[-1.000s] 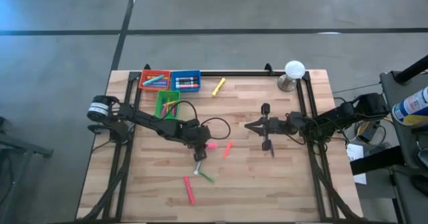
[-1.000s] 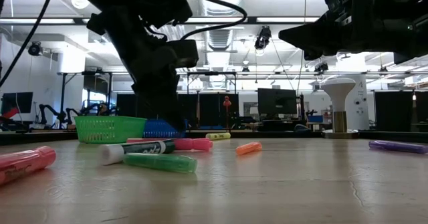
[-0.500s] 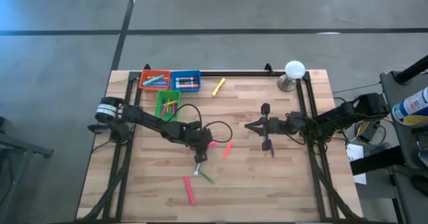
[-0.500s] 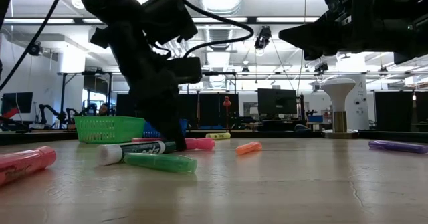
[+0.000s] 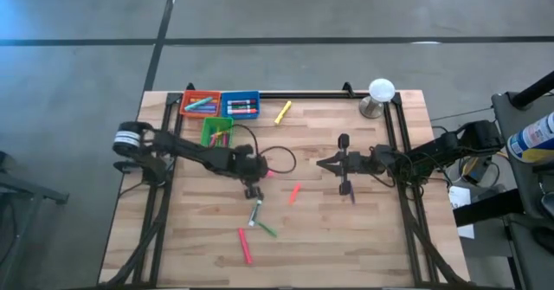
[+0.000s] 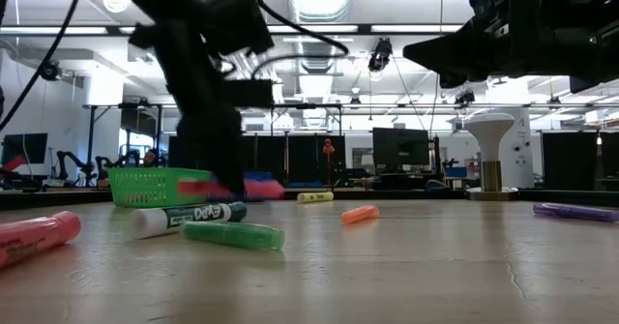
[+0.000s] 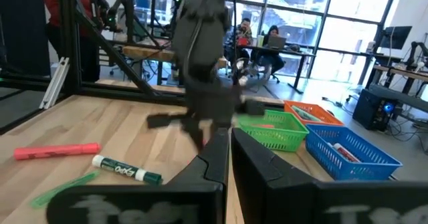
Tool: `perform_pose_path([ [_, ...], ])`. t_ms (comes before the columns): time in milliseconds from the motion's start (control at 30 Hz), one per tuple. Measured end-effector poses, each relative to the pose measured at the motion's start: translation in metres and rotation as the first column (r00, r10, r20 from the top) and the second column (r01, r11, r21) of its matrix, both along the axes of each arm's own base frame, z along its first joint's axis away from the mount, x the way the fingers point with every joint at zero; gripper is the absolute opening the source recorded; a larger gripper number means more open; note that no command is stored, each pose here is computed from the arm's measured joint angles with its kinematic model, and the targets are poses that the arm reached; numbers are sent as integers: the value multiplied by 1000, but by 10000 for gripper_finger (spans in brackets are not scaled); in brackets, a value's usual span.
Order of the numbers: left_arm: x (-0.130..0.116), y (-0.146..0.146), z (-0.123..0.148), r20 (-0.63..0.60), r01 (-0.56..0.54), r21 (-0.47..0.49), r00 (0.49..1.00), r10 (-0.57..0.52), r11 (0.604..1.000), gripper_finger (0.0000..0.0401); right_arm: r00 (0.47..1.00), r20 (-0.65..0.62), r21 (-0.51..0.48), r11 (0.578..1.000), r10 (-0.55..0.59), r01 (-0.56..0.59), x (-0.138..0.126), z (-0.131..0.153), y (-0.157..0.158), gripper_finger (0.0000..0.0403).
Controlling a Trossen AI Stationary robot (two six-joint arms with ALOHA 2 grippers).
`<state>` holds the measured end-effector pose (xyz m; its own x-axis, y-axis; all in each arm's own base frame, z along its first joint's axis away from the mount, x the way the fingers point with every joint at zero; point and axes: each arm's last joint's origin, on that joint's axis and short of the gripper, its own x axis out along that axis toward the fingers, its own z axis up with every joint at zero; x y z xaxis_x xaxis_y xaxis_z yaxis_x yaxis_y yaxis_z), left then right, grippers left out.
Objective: Pick & Place Markers
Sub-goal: Put the pink highlighter into the orange bin
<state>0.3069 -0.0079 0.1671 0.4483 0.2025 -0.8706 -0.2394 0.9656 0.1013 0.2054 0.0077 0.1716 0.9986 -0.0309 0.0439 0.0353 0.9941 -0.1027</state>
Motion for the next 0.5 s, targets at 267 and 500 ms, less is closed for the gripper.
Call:
perform_pose_path([
  [267, -42, 32, 49, -113, 17, 356, 993, 25, 934, 49, 1000, -4, 2, 1000, 0, 0, 0, 0, 0, 13],
  [500, -87, 99, 66, -206, -42, 556, 960, 187, 830, 49, 1000, -5, 2, 1000, 0, 0, 0, -1, 0, 13],
])
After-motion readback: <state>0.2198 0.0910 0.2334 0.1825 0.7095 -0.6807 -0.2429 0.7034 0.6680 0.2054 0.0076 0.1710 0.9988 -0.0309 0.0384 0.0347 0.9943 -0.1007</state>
